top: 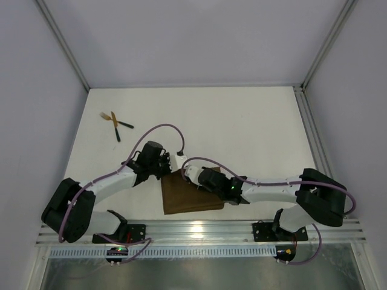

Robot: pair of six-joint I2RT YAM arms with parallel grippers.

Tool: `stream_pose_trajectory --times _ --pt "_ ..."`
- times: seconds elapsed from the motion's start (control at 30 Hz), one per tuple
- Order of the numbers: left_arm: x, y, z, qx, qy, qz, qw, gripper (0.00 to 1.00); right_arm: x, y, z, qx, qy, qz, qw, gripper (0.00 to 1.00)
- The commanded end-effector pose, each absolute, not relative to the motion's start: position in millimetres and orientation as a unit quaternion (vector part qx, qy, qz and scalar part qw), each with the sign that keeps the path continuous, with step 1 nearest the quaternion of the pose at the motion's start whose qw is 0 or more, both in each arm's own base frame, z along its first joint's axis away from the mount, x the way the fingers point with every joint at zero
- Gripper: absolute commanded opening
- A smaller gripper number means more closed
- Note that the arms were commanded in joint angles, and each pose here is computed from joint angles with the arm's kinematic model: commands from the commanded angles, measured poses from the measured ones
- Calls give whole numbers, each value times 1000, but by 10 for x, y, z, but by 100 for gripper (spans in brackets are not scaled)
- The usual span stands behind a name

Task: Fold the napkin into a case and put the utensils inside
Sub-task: Fold the lower triangle-folded napkin at the center of the board.

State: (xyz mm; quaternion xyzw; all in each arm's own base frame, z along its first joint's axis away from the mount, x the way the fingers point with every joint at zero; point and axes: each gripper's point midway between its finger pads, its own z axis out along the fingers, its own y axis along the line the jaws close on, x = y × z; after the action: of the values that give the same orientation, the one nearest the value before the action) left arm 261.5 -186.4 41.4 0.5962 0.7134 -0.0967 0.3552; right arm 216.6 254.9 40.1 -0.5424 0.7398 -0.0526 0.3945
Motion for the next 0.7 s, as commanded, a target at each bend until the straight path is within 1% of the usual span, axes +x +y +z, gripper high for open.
stream_pose_trajectory --times 0.0,0.03,0.07,0.1,0.13,0.2,0.23,0.27,0.33,0.37,0.4,0.43,0.47,0.5,0.53,0.6,0.67 --pt "2976 -1919 721 571 685 0 452 0 2053 2596 662 -533 741 14 408 53" --pt "2988 -1912 722 580 674 22 457 0 2030 2632 845 -525 736 41 425 55" --pt "3052 -1940 811 574 659 48 483 0 2024 2632 939 -519 735 54 433 57" --pt "2944 -2001 736 590 645 54 483 0 2042 2584 1016 -509 739 62 438 60" --pt "2950 -1990 756 589 639 72 489 0 2059 2574 1120 -497 740 77 447 62" --pt "2934 -2019 788 586 630 73 504 0 2043 2598 1394 -459 740 137 472 65" --pt "2935 -2007 787 584 632 75 504 0 2134 2534 1474 -428 749 151 482 68" --pt "2927 -2004 773 583 632 74 505 0 2142 2540 1587 -380 763 190 488 71" --pt "2901 -2005 756 583 629 69 509 0 2311 2452 1654 -318 781 214 494 71" --pt "2877 -2019 741 586 629 63 507 0 2297 2498 1593 -297 795 240 472 70" --pt "2859 -2018 729 588 629 60 505 0 2332 2481 1537 -285 806 238 461 65" --pt "2825 -2007 684 593 630 58 498 0 2369 2495 1523 -276 814 238 453 56" --pt "2806 -2011 671 595 629 57 497 0 2403 2493 1464 -254 828 241 438 51" --pt "2797 -2009 664 596 628 57 497 0 2374 2561 1303 -256 842 251 404 46" --pt "2769 -2010 634 600 627 56 494 0 2398 2616 1287 -249 846 263 393 39" --pt "2751 -2021 626 602 625 53 494 0 2381 2781 1132 -237 857 289 355 33" --pt "2745 -2020 621 603 625 53 493 0 2397 2848 1028 -225 864 296 339 26"
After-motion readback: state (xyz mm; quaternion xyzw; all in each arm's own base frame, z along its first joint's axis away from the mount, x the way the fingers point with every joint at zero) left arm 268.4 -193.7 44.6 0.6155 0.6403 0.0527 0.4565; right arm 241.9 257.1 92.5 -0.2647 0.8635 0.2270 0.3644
